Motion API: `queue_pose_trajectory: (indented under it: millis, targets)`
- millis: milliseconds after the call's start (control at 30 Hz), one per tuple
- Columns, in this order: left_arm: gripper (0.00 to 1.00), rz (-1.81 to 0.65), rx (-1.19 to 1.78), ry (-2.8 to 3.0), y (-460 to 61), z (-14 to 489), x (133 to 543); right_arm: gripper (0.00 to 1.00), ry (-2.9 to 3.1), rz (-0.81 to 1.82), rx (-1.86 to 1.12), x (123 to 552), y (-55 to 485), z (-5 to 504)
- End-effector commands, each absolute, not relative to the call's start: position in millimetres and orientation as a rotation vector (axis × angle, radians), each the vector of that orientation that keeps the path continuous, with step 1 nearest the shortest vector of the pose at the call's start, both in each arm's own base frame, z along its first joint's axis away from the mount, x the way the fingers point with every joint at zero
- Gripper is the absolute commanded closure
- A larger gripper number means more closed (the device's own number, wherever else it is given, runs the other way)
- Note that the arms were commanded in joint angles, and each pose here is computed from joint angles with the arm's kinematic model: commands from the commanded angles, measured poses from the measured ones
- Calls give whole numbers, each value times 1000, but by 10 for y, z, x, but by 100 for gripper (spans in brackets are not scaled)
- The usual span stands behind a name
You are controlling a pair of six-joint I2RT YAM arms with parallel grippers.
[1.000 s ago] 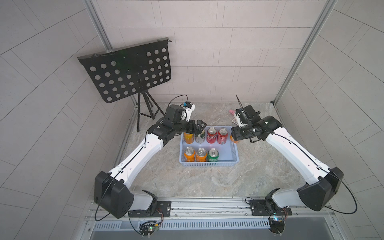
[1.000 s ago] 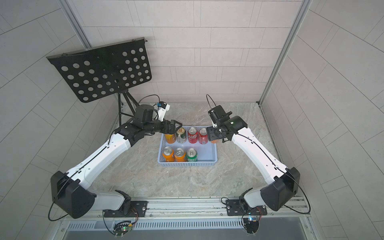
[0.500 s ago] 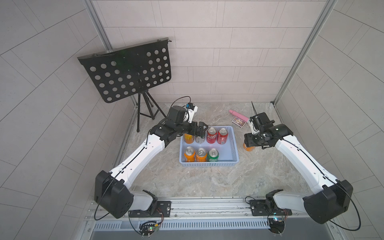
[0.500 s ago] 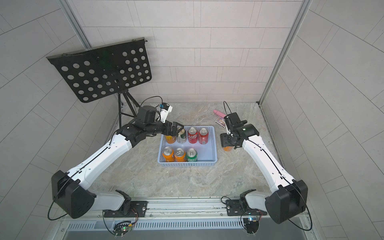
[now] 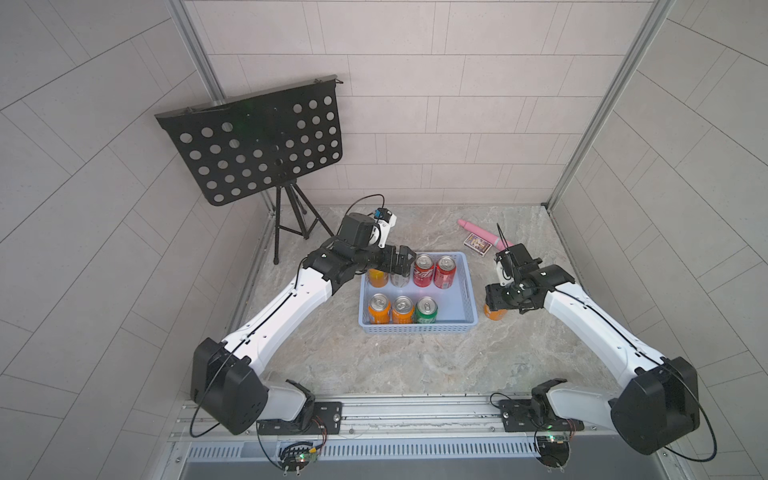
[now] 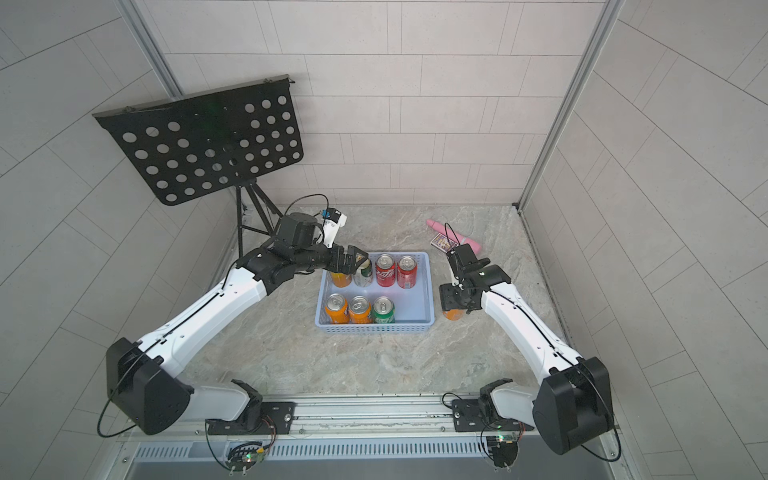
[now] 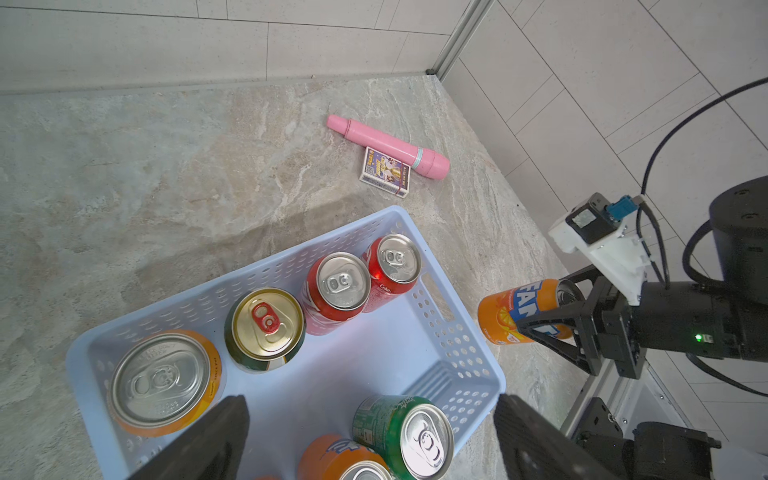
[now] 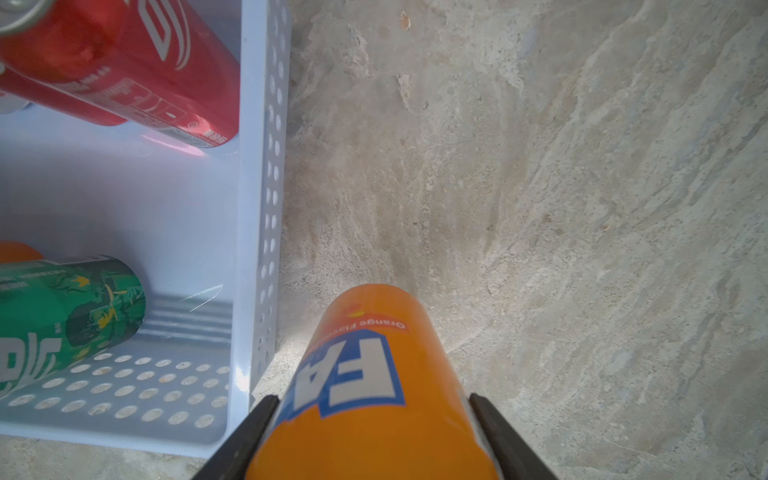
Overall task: Take out the drinks from the basket
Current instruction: Place the drink at the center of the board.
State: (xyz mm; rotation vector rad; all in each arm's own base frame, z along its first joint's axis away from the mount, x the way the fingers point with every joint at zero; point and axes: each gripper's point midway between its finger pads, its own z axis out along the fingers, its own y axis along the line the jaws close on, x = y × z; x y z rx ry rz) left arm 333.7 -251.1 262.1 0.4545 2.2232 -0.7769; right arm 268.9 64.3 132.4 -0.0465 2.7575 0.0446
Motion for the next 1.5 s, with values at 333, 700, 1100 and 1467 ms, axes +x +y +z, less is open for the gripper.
queue_pose_trajectory:
  millis: [333, 700, 1100, 1467]
  targets:
    - [0, -749, 482, 2190, -2509, 2684, 3296, 60, 2647, 50, 95, 2858, 613, 1154]
    - [0, -731, 475, 2195, -2495, 2685, 3305, 61, 2691, 29, 92, 2795, 607, 937]
    - [0, -743, 490, 2191, -2523, 2701, 3276, 54, 2720, 8, 93, 2737, 593, 842]
    - [0, -735, 504, 2185, -2529, 2721, 3251, 16, 2726, -6, 99, 2733, 580, 869]
